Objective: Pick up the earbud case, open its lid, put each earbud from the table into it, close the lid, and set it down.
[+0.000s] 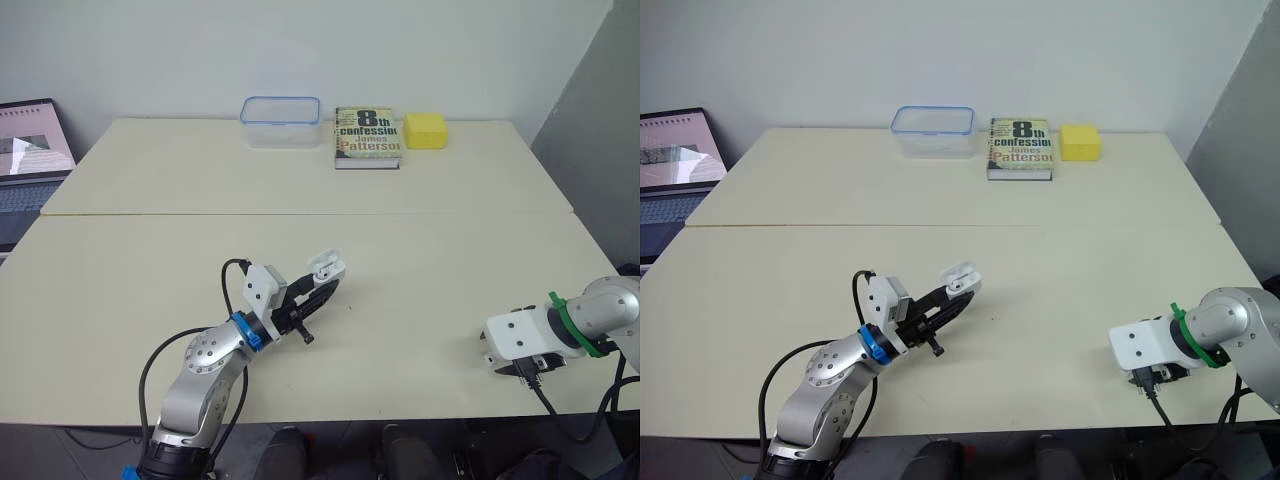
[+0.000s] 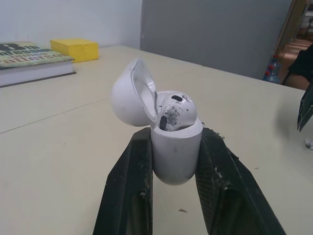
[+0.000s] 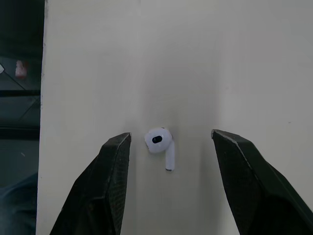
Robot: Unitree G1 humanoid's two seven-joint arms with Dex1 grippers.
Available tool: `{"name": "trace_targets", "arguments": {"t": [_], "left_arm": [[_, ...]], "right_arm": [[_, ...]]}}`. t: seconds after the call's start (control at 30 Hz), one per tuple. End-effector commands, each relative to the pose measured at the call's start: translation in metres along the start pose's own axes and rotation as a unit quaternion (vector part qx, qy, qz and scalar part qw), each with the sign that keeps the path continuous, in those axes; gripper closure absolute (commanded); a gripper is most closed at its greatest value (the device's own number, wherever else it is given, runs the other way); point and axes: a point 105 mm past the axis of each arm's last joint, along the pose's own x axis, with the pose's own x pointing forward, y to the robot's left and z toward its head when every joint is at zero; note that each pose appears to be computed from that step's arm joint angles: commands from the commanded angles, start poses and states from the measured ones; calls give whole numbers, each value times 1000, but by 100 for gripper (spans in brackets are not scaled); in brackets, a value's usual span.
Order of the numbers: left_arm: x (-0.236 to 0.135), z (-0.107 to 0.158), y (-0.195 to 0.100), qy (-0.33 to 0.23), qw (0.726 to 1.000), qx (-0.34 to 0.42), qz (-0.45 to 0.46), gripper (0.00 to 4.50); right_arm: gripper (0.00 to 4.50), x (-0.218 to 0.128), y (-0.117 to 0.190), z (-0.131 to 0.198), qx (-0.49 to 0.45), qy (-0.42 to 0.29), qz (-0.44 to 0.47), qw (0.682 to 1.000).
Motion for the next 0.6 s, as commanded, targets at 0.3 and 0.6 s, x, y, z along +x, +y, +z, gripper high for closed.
{"name": "trace_targets", "arguments": {"t": [0.3,0.6], "left_arm": [[0,12,-2,-19,1000,12,-1,370],[-1,13,-1,-17,1000,13,1,370]], "right_arm": [[179,9,-10,2,-15,13,-8,1000],[179,12,-4,-2,-24,23,12,999]]}}
